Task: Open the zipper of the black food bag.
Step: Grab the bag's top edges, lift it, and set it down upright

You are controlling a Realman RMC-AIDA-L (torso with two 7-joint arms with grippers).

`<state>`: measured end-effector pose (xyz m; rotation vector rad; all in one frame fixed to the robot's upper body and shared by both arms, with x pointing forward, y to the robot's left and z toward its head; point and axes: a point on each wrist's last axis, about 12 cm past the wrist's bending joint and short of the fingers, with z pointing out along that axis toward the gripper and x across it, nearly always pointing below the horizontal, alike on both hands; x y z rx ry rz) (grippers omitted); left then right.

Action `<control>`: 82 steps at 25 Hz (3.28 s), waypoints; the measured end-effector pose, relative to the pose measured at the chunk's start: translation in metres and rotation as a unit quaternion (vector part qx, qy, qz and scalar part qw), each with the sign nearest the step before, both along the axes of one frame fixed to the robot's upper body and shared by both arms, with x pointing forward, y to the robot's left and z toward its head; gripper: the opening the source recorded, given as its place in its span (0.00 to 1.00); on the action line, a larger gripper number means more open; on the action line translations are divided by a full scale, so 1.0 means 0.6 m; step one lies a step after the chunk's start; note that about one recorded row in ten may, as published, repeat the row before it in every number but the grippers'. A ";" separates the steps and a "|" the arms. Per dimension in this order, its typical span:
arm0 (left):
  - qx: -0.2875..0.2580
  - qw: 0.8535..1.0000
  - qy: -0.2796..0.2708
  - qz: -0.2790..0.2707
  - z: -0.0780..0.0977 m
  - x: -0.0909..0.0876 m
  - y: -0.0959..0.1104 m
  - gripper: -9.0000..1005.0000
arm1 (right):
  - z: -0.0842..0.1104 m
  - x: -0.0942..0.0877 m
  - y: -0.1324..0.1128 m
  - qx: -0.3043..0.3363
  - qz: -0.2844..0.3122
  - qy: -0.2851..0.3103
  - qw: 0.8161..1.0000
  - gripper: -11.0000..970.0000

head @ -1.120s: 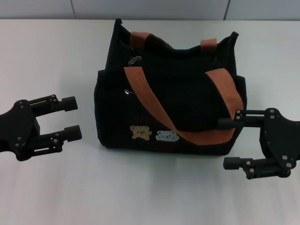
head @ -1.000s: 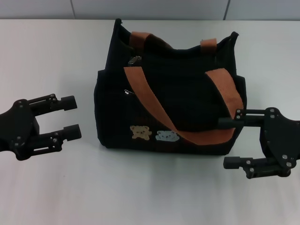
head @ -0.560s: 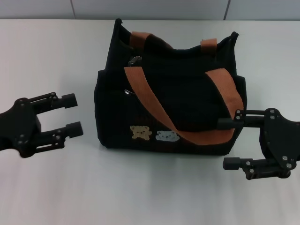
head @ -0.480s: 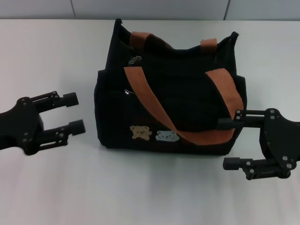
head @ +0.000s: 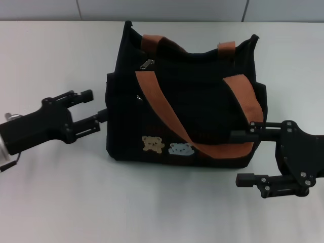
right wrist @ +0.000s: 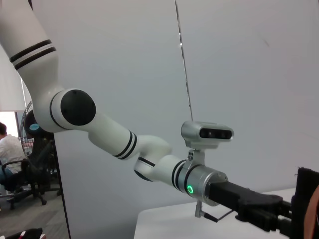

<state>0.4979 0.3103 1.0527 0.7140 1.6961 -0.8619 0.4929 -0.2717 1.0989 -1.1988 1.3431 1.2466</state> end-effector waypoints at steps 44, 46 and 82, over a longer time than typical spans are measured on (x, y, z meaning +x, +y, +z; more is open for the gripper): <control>0.017 1.000 0.004 -0.008 -0.004 -0.009 0.012 0.58 | 0.001 0.005 -0.004 0.008 -0.023 -0.003 1.000 0.76; 0.021 1.000 0.004 -0.007 -0.007 -0.005 0.004 0.58 | 0.002 0.006 -0.003 0.008 -0.023 -0.003 1.000 0.76; 0.028 0.998 -0.046 -0.033 -0.026 -0.018 -0.028 0.08 | -0.011 -0.007 0.004 0.020 -0.034 0.009 0.999 0.76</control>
